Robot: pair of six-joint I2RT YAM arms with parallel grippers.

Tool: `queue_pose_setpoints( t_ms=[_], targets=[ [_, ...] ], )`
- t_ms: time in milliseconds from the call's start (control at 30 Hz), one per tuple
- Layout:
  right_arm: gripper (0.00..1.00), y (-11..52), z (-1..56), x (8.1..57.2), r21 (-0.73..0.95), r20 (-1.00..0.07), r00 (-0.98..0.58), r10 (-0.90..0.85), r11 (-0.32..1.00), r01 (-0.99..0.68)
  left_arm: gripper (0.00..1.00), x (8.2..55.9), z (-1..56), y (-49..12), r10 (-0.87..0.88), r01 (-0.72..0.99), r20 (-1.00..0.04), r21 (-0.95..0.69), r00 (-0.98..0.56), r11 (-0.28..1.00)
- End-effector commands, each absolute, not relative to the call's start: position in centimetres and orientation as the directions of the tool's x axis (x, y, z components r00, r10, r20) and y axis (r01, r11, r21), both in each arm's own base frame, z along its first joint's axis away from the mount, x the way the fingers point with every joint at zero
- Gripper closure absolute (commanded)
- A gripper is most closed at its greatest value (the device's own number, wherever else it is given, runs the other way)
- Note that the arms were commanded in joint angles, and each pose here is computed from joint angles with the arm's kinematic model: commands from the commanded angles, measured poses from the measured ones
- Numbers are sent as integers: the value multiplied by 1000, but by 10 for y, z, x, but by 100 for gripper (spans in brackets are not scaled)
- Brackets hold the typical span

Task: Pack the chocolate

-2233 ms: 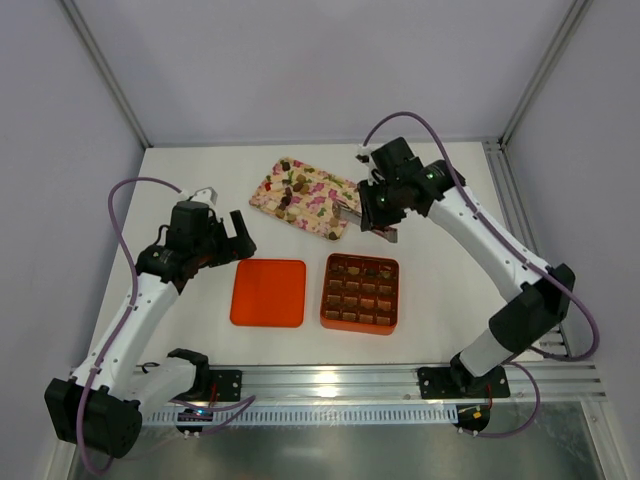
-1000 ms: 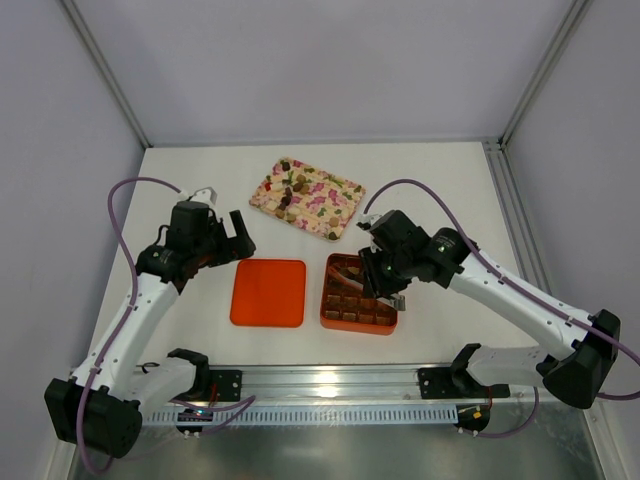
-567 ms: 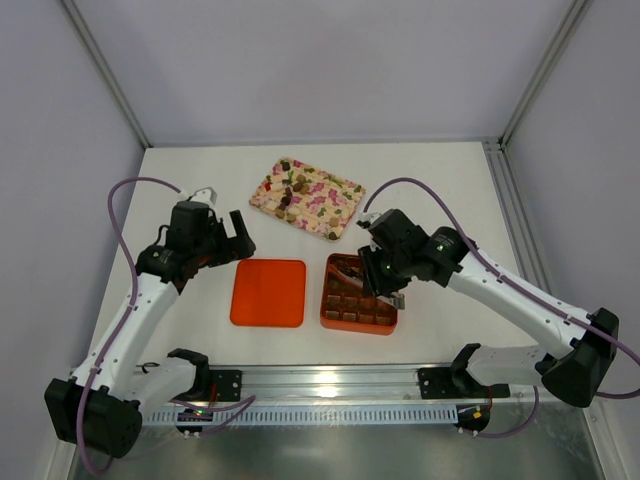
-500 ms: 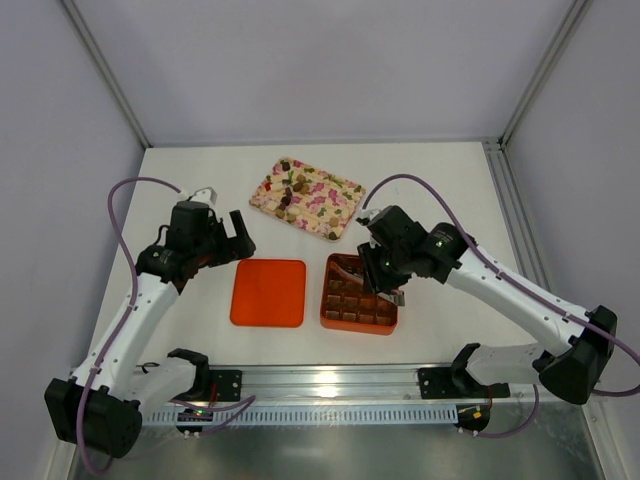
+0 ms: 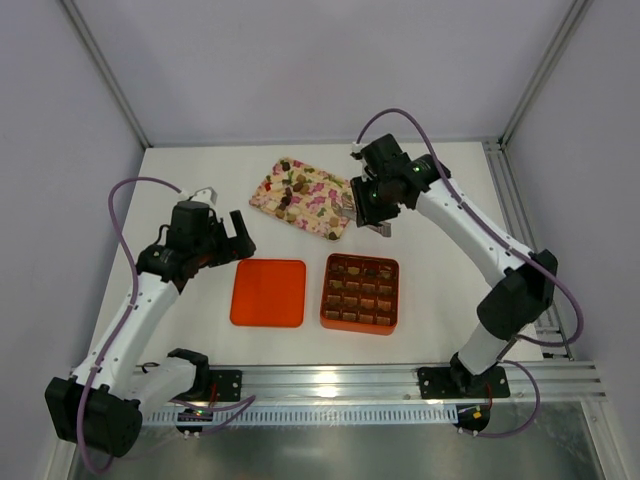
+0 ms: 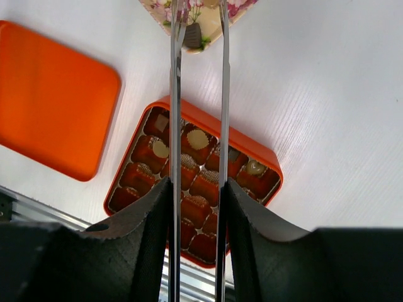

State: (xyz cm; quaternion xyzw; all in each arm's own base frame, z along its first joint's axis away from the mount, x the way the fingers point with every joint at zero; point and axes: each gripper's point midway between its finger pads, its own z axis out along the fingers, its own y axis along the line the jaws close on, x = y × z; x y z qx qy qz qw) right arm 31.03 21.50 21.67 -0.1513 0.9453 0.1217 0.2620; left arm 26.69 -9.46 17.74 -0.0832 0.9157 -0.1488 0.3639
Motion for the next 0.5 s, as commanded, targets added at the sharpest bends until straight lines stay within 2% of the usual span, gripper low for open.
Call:
queue_pose_setpoints(
  t_ms=[0, 200, 467],
  targets=[
    [59, 230, 214, 331, 142, -529, -800, -281, 901, -411, 0, 273, 185, -96, -268, -35, -658, -344, -704, 938],
    [58, 238, 197, 344, 132, -495, -812, -310, 896, -423, 0, 273, 184, -97, -268, -35, -652, -347, -709, 937],
    [58, 234, 185, 332, 127, -447, -822, -353, 885, -448, 0, 273, 184, -100, -265, -25, -648, -355, -714, 935]
  ],
)
